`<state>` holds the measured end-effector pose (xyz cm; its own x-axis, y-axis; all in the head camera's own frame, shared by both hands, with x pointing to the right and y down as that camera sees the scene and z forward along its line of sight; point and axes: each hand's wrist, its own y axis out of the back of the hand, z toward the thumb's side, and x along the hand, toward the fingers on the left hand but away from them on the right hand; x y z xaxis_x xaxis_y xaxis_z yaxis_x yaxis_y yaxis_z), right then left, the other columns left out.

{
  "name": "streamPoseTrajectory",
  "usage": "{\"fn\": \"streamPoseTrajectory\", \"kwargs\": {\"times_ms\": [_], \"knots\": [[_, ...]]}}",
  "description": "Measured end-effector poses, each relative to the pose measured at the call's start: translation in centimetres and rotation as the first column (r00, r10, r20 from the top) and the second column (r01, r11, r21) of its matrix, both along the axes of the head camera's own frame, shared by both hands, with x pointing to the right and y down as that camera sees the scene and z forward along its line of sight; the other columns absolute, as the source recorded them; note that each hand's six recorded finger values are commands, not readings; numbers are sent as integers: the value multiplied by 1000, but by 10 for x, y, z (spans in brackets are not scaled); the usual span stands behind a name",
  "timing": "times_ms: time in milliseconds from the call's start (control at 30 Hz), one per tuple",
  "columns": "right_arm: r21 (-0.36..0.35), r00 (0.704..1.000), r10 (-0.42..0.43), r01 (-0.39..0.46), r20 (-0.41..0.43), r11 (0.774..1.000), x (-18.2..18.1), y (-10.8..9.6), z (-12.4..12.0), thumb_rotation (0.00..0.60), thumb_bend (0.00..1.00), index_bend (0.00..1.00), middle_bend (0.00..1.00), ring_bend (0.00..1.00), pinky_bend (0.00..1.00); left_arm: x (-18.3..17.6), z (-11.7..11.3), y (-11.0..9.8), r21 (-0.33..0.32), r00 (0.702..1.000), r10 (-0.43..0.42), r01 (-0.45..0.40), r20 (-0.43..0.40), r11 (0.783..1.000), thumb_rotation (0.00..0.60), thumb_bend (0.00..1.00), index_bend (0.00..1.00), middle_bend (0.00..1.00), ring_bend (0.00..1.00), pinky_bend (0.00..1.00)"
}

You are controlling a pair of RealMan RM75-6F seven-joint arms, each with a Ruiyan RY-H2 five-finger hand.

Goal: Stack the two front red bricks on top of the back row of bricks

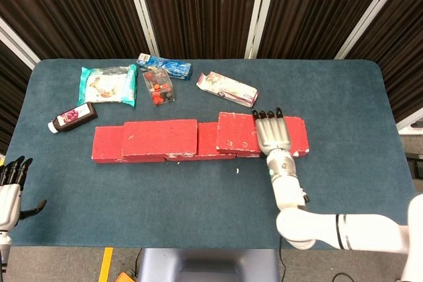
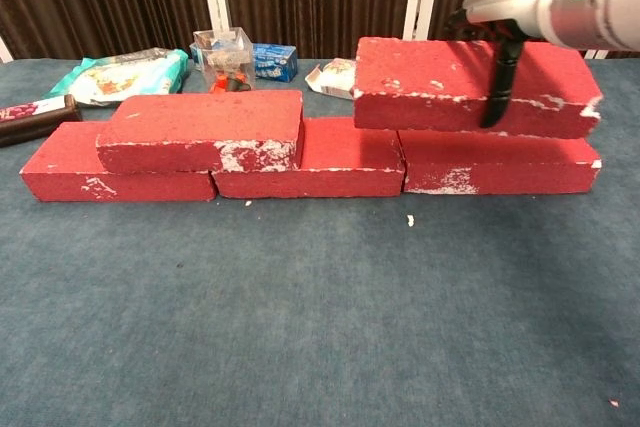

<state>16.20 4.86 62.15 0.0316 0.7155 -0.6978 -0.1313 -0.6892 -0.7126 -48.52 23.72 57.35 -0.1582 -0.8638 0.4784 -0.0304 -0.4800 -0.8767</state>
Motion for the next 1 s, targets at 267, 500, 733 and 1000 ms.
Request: {"fn": "streamPoseTrajectory", "kwargs": {"times_ms": [267, 500, 733, 1000], "knots": [[-39, 998, -65, 65, 12, 997, -19, -5, 20, 600, 16, 227, 322, 261, 0, 0, 0, 0, -2, 1000, -3, 3, -7, 1000, 600, 201, 0, 0, 0, 0], [-58, 998, -66, 66, 5, 996, -23, -3, 29, 600, 15, 226, 322, 261, 0, -2, -1, 0, -3, 1000, -5, 5, -13, 1000, 600, 201, 0, 0, 0, 0], [-62, 998, -56, 56, -3, 997, -25, -5, 35, 600, 15, 227, 322, 261, 0, -2, -1, 1, -7, 1000, -7, 7, -15, 1000, 600, 200, 0, 0, 0, 0], [-69, 999, -53, 54, 4, 996, -33, -7, 45, 600, 15, 227, 322, 261, 0, -2, -2, 0, -6, 1000, -8, 8, -17, 1000, 600, 200, 0, 0, 0, 0]]}}
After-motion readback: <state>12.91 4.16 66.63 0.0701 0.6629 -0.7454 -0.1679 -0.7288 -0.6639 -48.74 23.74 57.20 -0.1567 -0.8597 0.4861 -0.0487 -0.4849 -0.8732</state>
